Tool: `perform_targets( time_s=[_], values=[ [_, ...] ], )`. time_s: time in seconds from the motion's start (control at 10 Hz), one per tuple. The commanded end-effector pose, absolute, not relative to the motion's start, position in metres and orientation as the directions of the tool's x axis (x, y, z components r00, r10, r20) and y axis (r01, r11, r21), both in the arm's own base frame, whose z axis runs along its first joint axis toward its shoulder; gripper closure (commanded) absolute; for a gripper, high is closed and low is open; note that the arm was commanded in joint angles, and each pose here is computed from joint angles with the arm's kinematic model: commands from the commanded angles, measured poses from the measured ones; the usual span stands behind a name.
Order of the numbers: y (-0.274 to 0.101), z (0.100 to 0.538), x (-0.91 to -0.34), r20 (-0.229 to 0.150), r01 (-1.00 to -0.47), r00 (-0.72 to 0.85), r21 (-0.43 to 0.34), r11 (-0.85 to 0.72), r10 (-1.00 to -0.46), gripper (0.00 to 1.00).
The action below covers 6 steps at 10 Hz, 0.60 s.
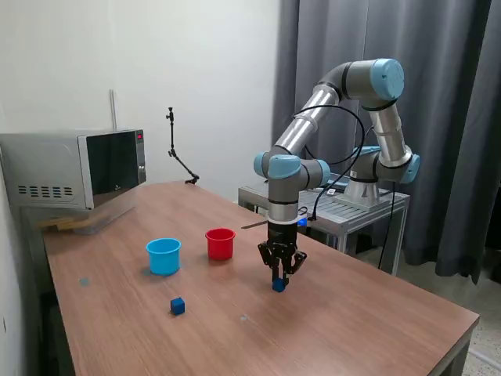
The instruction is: Place red objects in the red bin, and blue objects in the blue bin.
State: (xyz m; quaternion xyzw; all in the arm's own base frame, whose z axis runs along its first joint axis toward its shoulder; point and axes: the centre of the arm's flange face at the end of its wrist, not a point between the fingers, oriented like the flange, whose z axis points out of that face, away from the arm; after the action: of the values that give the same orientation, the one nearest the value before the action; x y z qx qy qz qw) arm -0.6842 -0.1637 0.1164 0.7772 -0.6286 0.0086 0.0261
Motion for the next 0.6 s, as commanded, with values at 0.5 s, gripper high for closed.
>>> perform_targets(
  time_s=[0.5],
  values=[
    [-0.163, 0.164, -0.710, 0.027, -0.973, 0.202, 0.119, -0.198, -0.979, 1.00]
  ],
)
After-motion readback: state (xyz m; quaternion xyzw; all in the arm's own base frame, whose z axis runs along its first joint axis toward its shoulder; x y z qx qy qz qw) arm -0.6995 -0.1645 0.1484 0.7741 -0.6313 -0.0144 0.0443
